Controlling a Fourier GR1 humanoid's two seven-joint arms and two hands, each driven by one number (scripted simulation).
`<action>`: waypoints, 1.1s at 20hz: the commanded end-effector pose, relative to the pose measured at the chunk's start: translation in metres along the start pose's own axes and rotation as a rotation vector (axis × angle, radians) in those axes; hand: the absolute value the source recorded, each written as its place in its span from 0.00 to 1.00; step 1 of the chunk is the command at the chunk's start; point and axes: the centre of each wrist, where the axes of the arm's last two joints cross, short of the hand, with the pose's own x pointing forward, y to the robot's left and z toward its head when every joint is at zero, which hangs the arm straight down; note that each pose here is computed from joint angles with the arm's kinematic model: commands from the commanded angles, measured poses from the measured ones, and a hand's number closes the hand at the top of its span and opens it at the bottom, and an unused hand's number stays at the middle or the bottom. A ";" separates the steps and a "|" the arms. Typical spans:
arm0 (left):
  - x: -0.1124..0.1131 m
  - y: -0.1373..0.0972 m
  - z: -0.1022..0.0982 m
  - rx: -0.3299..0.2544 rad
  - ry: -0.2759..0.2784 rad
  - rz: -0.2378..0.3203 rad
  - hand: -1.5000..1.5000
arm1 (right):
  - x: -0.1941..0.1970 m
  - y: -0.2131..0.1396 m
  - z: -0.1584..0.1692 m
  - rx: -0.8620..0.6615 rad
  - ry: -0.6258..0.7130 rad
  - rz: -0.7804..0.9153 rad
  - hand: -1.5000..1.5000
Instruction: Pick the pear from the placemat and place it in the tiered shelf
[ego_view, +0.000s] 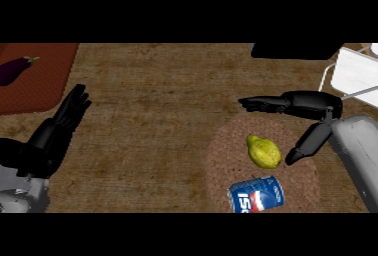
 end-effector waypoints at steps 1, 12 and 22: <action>0.004 0.000 0.002 0.006 0.007 0.003 0.50 | -0.005 0.003 -0.002 0.167 -0.096 -0.013 0.00; -0.006 -0.002 0.003 -0.002 -0.005 -0.008 0.50 | -0.029 0.020 -0.013 0.156 0.053 0.143 0.00; 0.004 -0.007 -0.006 -0.016 -0.010 -0.002 0.50 | -0.068 0.033 -0.020 0.189 0.056 0.179 0.00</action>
